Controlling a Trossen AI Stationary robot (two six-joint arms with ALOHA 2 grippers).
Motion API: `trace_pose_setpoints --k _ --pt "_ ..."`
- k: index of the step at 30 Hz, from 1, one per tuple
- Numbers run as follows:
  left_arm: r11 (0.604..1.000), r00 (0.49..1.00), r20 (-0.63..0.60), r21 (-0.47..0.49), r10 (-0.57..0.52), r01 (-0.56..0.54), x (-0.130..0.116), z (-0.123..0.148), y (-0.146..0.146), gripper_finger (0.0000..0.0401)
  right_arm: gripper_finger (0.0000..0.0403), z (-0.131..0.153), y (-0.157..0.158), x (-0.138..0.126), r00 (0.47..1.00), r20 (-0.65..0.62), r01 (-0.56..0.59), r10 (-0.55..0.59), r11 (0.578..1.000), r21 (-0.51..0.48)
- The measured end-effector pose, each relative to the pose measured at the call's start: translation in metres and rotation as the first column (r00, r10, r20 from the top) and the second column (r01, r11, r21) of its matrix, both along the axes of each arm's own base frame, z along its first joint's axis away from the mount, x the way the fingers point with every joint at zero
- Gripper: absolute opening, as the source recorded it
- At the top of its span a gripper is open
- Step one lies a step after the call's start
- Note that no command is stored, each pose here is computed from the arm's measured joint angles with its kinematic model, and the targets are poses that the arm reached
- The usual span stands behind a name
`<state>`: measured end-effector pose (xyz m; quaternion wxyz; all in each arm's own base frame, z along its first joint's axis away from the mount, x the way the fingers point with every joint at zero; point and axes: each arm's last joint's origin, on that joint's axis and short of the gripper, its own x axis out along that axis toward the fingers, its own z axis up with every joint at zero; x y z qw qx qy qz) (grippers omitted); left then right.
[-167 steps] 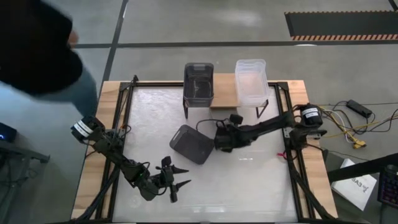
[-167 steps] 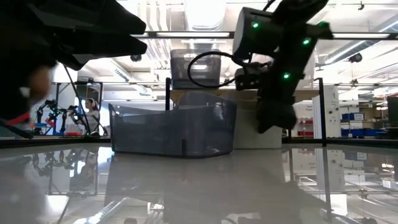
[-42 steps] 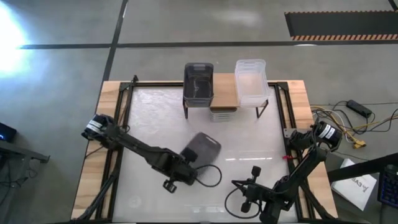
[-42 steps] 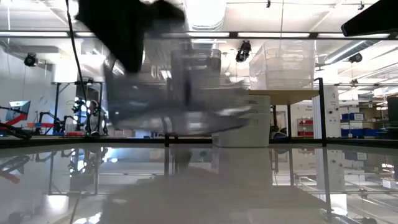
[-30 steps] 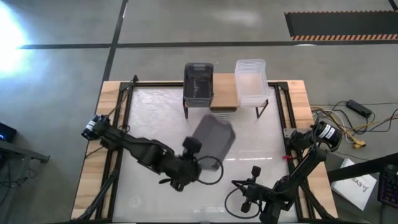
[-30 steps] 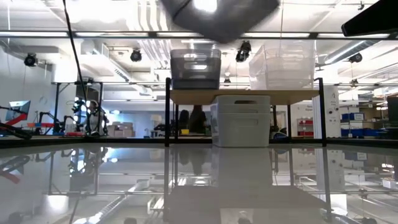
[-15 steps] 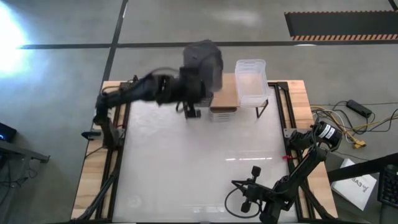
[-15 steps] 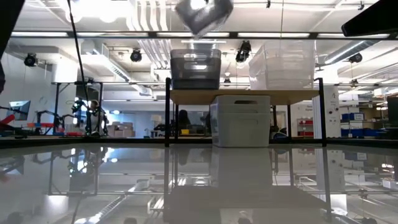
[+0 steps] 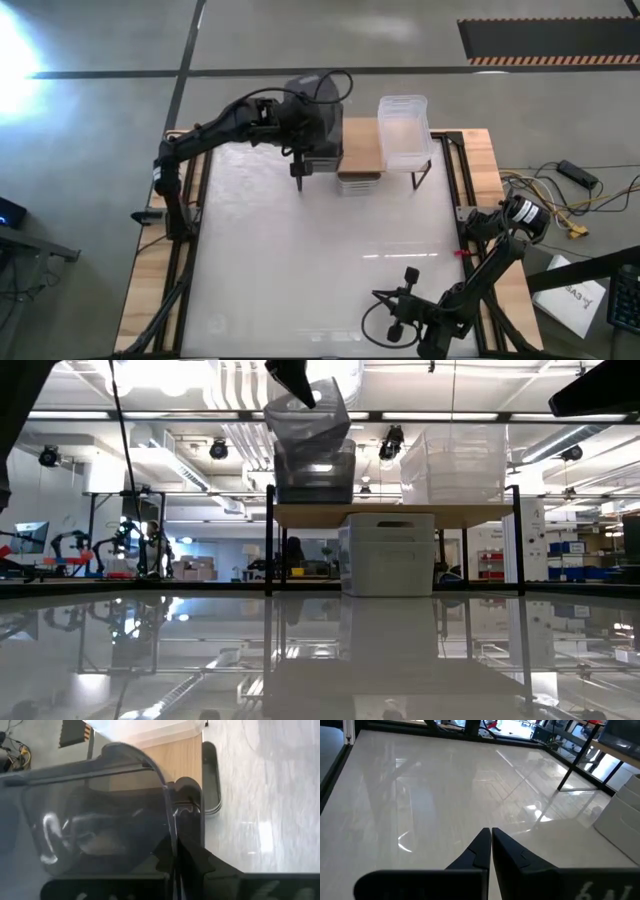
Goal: Stack baskets on shelf by color
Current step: Stack the black bin on top of the black bins on the shelf
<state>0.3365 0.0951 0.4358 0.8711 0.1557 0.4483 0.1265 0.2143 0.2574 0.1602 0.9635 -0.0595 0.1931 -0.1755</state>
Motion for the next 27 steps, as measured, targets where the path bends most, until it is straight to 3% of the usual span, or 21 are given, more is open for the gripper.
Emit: trace_pose_setpoints --k 19,27 --pt "1.000 0.998 -0.066 -0.021 0.009 -0.011 0.007 -0.013 0.005 0.0001 0.0009 -0.014 0.003 0.002 1.000 -0.017 -0.002 0.002 1.000 -0.010" --pt "0.999 0.998 -0.067 -0.032 0.005 -0.007 0.005 -0.012 0.004 0.0066 0.0009 -0.014 0.003 0.002 1.000 -0.017 -0.003 0.003 1.000 -0.012"
